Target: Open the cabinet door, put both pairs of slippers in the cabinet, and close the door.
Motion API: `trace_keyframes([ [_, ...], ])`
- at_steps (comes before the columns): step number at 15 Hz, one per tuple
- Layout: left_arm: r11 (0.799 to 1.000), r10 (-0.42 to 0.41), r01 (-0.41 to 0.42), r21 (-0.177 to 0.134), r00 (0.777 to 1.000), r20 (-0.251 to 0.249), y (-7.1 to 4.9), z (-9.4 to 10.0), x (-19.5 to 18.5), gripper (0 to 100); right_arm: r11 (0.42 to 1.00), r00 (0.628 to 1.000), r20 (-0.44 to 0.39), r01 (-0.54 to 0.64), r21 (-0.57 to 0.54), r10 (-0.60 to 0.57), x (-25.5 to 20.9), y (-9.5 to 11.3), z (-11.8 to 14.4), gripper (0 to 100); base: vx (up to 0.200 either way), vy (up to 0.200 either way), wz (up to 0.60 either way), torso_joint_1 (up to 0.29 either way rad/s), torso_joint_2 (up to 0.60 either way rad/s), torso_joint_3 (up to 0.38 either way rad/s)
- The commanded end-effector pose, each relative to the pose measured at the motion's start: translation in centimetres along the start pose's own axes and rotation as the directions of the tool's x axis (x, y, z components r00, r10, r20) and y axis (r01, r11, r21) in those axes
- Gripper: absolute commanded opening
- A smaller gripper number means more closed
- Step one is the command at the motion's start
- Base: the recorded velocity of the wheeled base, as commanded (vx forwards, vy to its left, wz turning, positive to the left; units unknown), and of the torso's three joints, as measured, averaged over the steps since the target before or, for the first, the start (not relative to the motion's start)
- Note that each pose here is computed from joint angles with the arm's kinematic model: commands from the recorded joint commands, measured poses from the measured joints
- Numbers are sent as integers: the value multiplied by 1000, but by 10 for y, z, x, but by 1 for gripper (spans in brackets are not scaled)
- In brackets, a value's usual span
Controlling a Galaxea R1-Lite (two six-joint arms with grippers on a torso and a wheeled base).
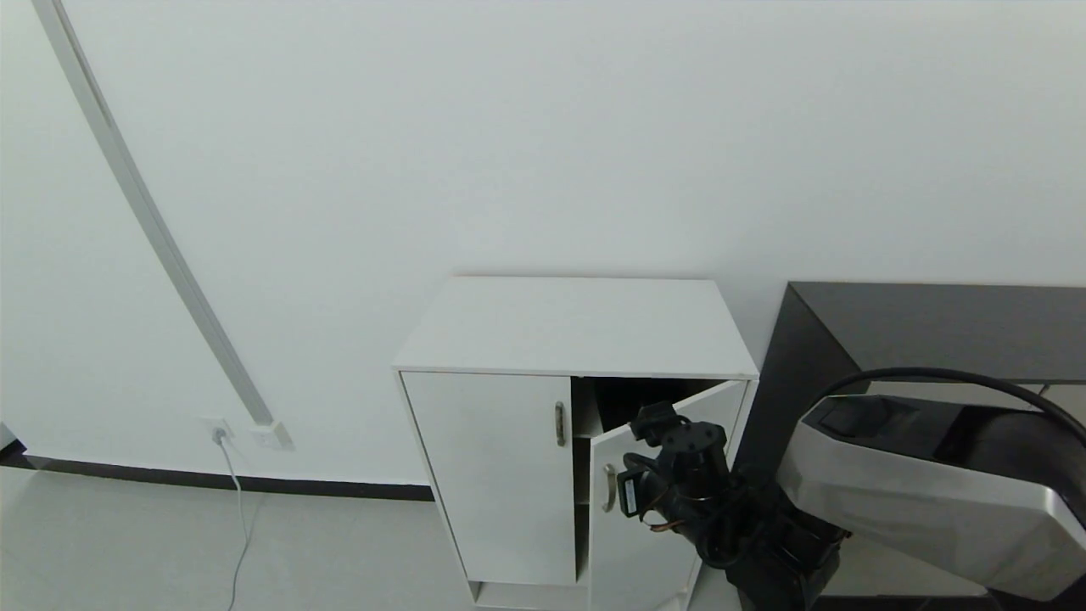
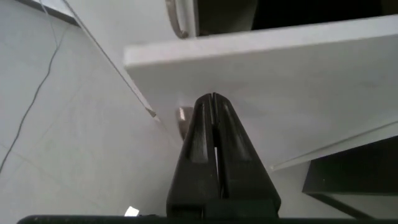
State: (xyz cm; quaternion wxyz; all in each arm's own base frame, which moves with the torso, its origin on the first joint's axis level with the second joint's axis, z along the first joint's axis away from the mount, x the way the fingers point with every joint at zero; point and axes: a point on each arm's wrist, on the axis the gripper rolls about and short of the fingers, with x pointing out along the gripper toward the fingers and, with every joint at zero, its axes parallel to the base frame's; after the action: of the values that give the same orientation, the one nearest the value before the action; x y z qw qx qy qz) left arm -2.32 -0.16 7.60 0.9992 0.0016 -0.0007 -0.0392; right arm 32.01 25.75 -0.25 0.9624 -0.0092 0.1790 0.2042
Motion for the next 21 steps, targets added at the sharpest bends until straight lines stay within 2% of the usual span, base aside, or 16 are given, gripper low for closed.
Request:
trace_keyframes([
  [1,1000,0,0,0,1000,-1,0,0,0,0,1000,1000,-4,4,-2,-4,13,1,-4,0,0,0,0,0,0,0],
  [21,1000,0,0,-2,1000,-1,0,0,0,0,999,999,-4,41,8,-41,69,-2,-1,0,0,0,0,0,0,0],
])
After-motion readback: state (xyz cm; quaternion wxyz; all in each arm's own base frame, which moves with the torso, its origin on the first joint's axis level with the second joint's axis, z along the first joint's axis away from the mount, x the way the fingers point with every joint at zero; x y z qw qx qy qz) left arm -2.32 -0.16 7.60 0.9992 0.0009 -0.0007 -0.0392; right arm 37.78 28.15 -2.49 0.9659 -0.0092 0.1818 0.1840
